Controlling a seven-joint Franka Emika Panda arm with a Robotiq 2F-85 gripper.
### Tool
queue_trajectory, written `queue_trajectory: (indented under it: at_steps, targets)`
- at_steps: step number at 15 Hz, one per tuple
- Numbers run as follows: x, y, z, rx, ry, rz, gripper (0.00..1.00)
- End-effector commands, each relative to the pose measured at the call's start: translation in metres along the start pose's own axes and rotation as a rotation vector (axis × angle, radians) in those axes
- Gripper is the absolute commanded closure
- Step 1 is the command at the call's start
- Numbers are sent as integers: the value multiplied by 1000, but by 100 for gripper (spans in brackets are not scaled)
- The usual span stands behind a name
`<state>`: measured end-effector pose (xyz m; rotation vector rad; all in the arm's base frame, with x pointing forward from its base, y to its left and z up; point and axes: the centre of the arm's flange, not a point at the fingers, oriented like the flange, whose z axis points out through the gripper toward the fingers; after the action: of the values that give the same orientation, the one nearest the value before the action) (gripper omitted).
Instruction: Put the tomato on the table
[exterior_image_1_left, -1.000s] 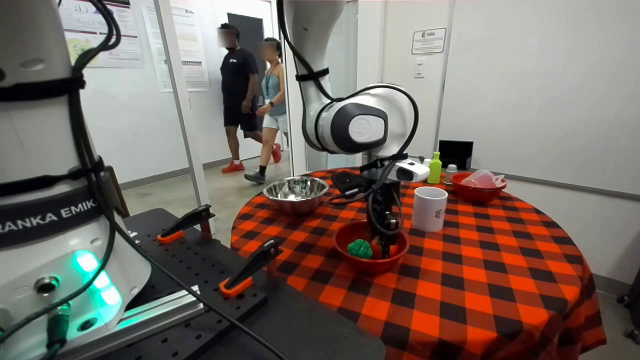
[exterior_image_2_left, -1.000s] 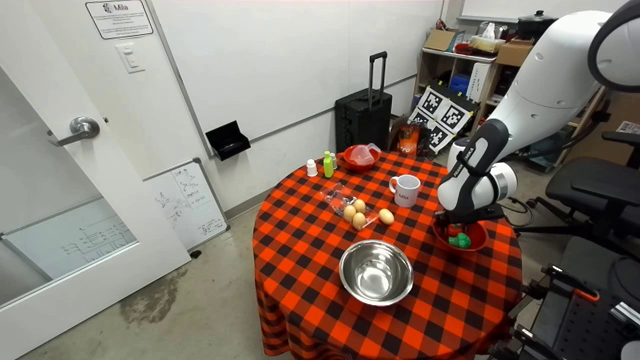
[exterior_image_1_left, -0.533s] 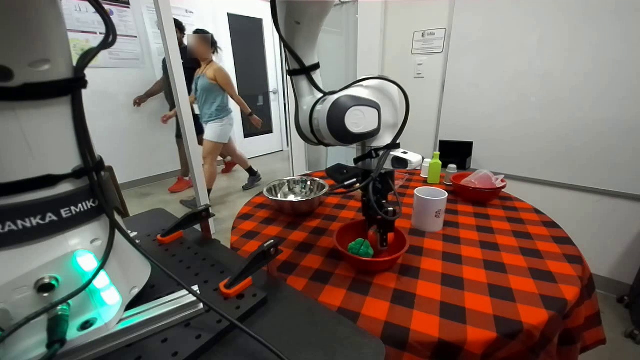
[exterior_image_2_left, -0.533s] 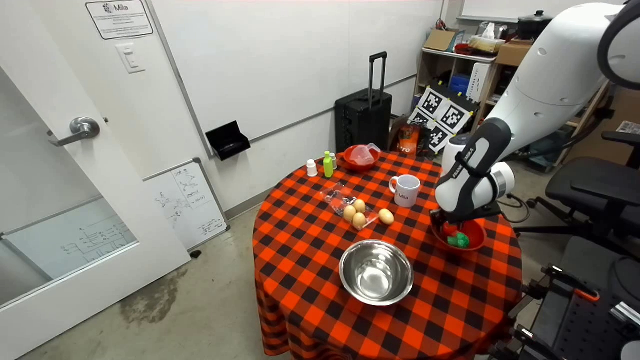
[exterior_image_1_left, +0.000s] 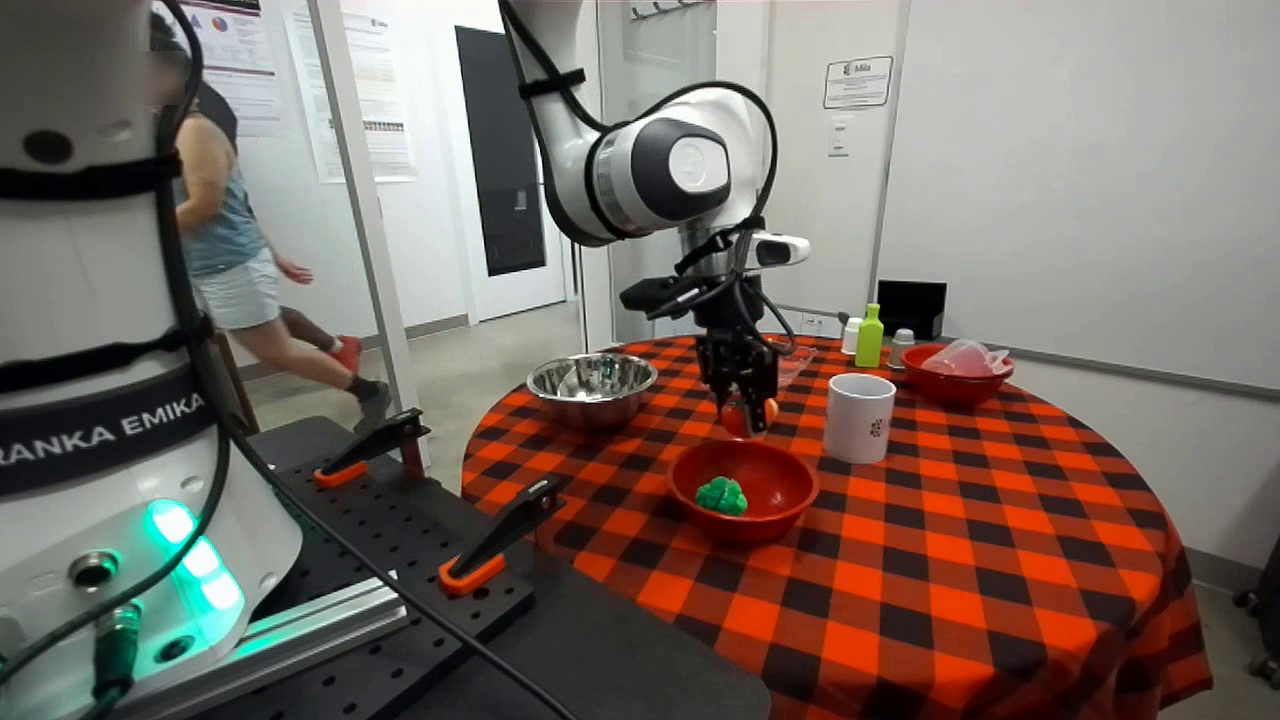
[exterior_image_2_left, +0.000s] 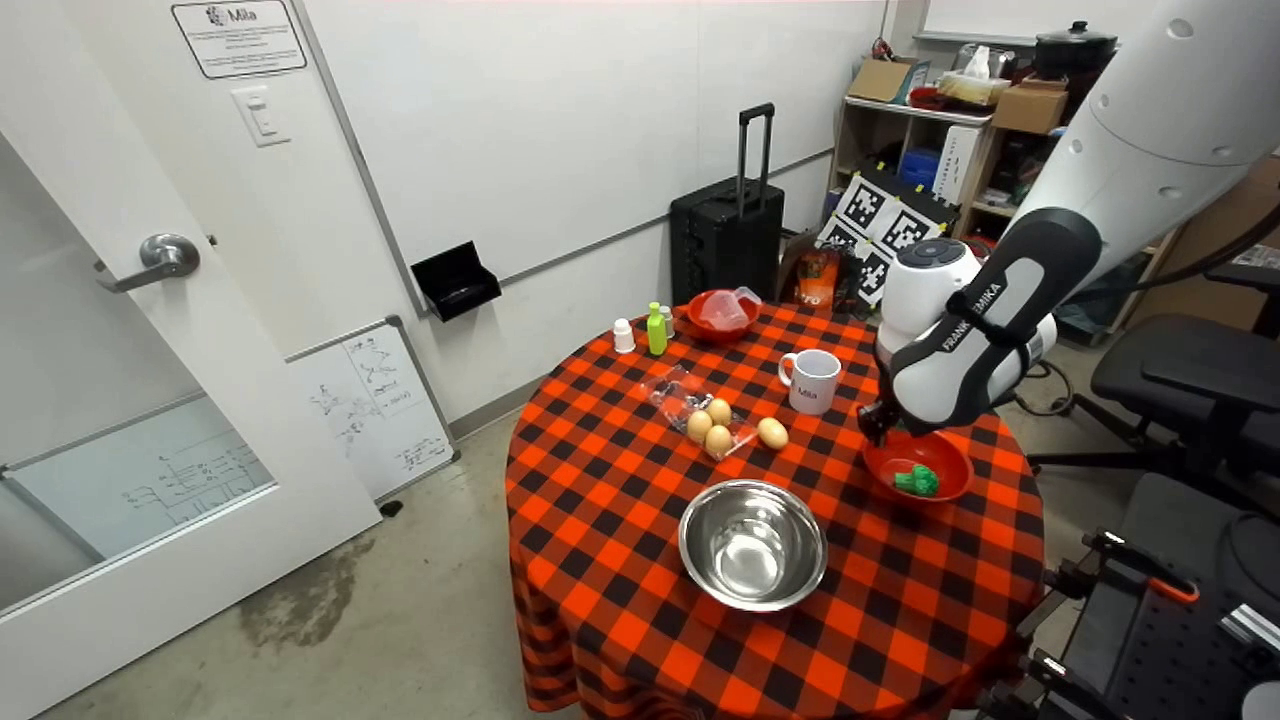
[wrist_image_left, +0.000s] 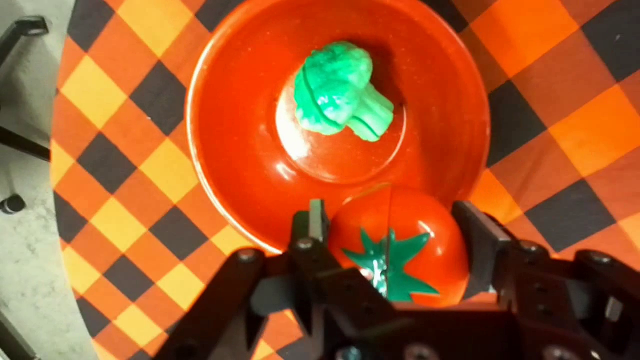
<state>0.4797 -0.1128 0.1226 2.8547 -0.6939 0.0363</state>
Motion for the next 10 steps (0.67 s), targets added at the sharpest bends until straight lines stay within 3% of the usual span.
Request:
queue_trajectory:
  at_steps: [1, 5, 10]
  targets:
    - [-3, -18, -23, 63, 20, -172, 62]
    - [10, -51, -15, 134, 0, -331, 62]
    - [29, -71, 22, 185, -99, -419, 62]
